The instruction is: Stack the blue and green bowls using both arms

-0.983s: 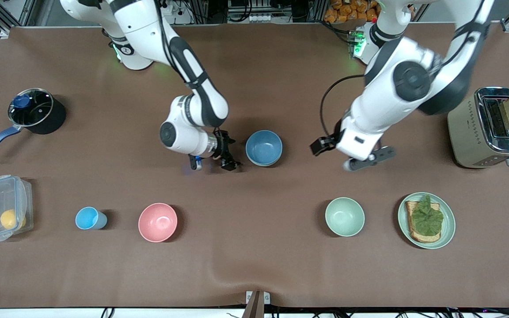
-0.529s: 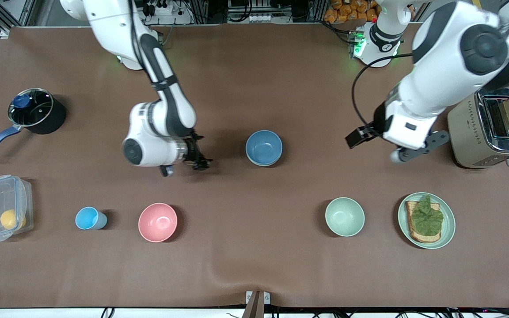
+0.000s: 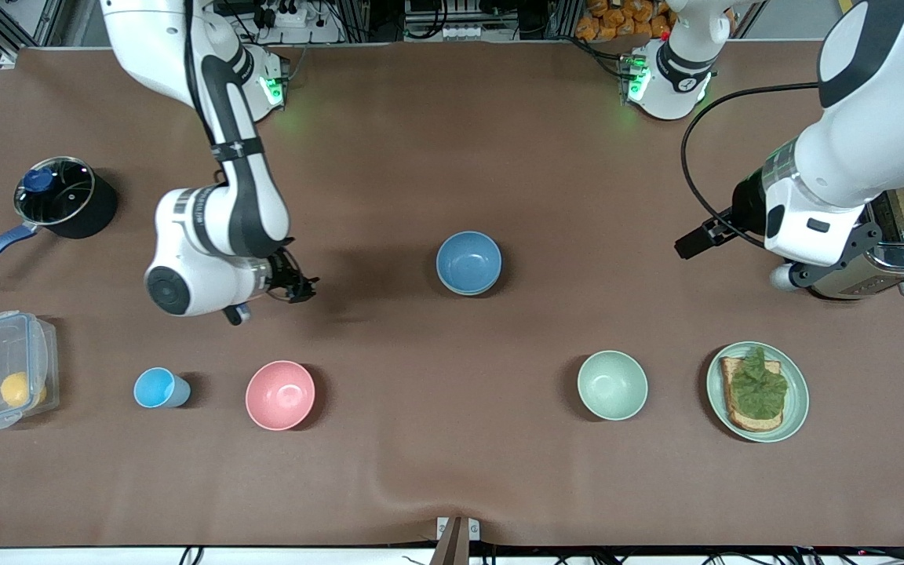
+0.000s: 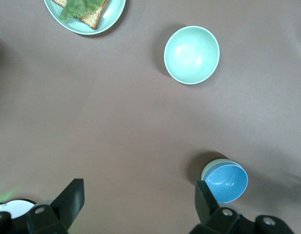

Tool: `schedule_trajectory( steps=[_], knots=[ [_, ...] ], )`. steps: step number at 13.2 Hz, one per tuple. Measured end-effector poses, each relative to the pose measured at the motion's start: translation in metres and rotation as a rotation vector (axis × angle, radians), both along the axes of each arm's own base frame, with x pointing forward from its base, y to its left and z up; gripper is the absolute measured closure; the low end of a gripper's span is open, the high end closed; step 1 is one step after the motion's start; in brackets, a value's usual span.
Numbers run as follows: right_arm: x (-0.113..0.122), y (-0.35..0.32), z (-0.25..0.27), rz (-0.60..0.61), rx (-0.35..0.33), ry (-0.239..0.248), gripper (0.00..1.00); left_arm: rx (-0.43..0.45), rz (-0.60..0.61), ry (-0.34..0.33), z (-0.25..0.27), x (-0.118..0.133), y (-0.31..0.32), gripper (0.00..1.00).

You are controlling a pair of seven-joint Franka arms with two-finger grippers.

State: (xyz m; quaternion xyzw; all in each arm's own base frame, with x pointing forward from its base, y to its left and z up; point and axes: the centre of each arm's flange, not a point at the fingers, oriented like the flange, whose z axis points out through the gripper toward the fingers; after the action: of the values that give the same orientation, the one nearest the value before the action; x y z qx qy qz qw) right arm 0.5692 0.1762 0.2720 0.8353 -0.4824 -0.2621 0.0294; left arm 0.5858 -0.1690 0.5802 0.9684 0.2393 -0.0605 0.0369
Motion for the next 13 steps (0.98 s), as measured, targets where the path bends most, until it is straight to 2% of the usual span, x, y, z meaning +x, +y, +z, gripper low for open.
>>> schedule_trajectory(
  steps=[4, 6, 8, 11, 13],
  knots=[
    [0.011, -0.024, 0.027, 0.08, -0.032, 0.002, 0.0, 0.016, -0.109, -0.057, 0.022, 0.0, 0.027, 0.0],
    [0.02, -0.035, 0.044, 0.133, -0.019, -0.01, 0.0, 0.034, -0.165, -0.074, 0.027, 0.004, 0.055, 0.0],
    [0.029, -0.053, 0.057, 0.208, -0.044, -0.03, 0.0, 0.039, -0.226, -0.08, 0.03, 0.005, 0.076, 0.0],
    [0.041, -0.1, 0.071, 0.273, 0.001, -0.062, 0.0, 0.041, -0.309, -0.083, 0.03, 0.007, 0.1, 0.0],
    [0.044, -0.133, 0.079, 0.331, 0.0, -0.062, 0.0, 0.04, -0.333, -0.085, 0.031, 0.007, 0.103, 0.0]
  ],
)
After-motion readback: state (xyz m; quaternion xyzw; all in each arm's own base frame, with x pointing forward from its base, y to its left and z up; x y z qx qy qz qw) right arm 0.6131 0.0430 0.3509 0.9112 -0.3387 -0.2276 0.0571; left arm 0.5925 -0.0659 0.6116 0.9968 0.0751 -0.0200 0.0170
